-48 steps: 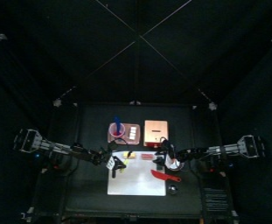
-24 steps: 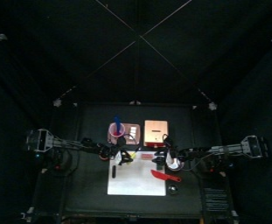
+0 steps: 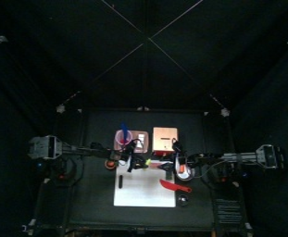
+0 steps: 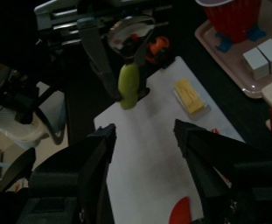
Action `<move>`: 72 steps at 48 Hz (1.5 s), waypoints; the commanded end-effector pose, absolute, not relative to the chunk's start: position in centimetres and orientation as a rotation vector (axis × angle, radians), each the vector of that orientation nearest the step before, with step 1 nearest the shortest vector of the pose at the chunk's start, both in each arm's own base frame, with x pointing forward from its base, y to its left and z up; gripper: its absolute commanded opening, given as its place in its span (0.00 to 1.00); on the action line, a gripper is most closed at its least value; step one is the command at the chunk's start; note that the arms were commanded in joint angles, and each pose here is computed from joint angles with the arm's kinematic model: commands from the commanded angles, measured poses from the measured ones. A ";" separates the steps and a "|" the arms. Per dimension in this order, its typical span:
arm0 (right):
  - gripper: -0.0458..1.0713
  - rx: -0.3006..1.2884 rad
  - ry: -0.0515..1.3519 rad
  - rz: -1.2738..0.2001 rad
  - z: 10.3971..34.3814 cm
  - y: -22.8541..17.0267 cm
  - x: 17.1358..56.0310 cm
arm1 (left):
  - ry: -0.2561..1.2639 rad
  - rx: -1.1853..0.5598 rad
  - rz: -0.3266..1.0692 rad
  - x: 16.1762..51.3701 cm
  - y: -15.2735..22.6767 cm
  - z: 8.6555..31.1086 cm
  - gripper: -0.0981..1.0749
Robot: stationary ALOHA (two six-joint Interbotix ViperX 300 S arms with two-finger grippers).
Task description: Put spoon into bowl
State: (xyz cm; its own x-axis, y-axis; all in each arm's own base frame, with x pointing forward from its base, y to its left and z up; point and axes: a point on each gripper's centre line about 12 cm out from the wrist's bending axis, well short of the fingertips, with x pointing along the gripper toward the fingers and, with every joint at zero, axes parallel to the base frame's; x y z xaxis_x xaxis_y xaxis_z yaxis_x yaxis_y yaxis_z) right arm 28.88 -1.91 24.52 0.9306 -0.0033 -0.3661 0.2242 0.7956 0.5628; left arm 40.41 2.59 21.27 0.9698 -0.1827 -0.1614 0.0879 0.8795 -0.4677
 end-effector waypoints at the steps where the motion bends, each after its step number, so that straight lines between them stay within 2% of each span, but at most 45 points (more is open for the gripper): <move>1: 0.84 0.631 0.321 -0.098 25.8 -2.2 29.7 | 0.090 -0.455 -0.146 41.5 3.0 22.8 0.60; 8: 0.84 0.629 0.324 -0.084 25.6 -2.3 30.4 | 0.029 -0.456 -0.111 42.1 3.6 22.1 0.60; 19: 0.84 0.624 0.313 -0.070 25.9 -2.5 30.8 | 0.027 -0.464 -0.115 42.5 2.8 21.4 0.60; 36: 0.84 0.593 0.297 -0.116 26.1 -4.4 30.7 | 0.004 -0.473 -0.158 43.8 1.3 21.6 0.60; 57: 0.82 0.603 0.286 -0.055 26.0 -3.8 30.8 | -0.039 -0.492 -0.155 44.5 1.7 21.5 0.60; 63: 0.79 0.608 0.289 -0.057 25.8 -3.8 30.7 | -0.047 -0.496 -0.147 44.5 1.9 21.6 0.60; 72: 0.67 0.608 0.291 -0.057 25.8 -3.7 30.7 | -0.054 -0.489 -0.138 44.6 2.0 21.5 0.60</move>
State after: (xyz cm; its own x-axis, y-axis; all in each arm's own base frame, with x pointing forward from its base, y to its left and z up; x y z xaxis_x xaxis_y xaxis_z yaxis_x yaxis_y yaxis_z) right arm 30.66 -3.66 25.17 0.9516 0.0329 -0.3055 0.1494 0.8193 0.5535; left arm 44.24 1.81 20.12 0.9913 -0.1260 0.0386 0.1292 0.8712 -0.4735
